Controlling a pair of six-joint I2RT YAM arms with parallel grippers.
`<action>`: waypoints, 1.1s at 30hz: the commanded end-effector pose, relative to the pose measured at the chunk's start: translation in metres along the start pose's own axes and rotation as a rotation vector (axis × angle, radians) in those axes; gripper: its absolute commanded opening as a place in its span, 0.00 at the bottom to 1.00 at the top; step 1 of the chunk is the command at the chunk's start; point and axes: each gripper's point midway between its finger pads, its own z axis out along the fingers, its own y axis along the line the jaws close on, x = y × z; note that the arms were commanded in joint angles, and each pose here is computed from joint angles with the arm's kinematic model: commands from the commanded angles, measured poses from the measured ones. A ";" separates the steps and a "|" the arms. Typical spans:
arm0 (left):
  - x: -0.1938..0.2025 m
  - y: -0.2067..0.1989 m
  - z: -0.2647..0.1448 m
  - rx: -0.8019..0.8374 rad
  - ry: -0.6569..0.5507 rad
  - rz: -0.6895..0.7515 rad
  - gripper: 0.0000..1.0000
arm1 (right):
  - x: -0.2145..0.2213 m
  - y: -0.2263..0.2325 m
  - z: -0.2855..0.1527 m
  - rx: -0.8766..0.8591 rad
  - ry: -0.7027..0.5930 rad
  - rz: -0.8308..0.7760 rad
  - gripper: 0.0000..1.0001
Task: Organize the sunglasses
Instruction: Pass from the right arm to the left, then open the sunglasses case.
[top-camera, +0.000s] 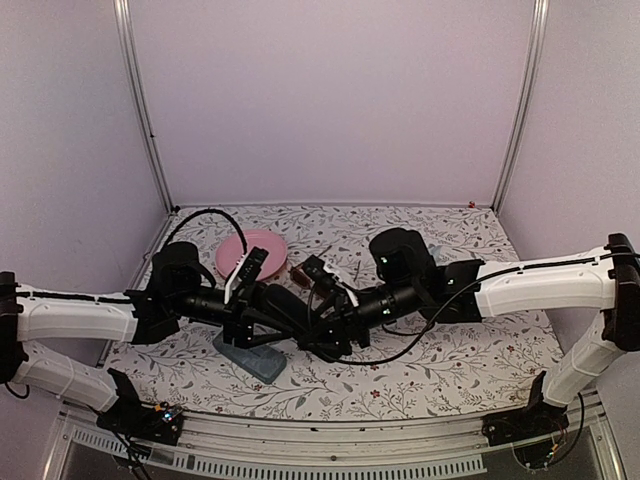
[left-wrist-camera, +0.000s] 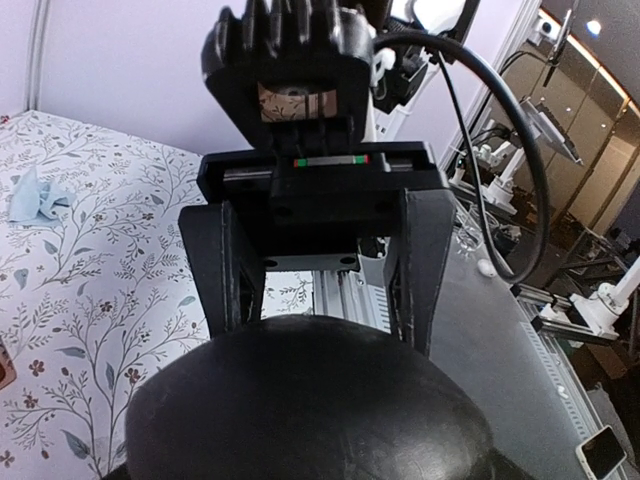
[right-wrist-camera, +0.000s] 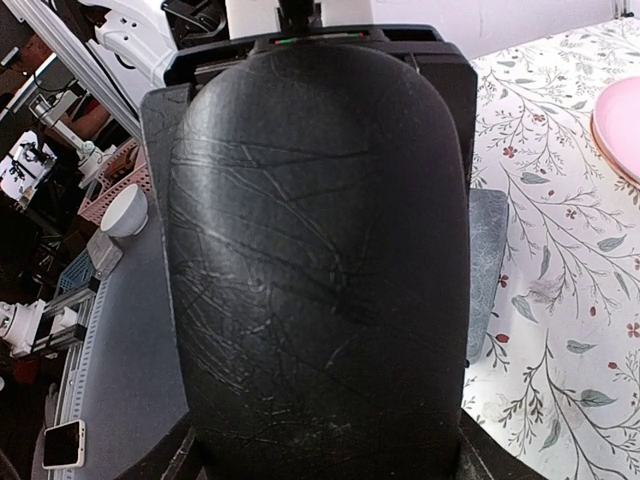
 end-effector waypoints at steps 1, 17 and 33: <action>-0.015 -0.005 0.003 0.030 -0.032 0.047 0.47 | -0.001 0.003 0.008 -0.040 -0.012 -0.003 0.48; -0.008 0.006 -0.001 -0.045 0.005 0.023 0.00 | 0.015 -0.014 0.006 0.064 0.056 0.037 0.80; 0.021 0.016 0.005 -0.044 0.115 -0.035 0.00 | 0.008 -0.015 0.006 0.073 0.039 0.026 0.60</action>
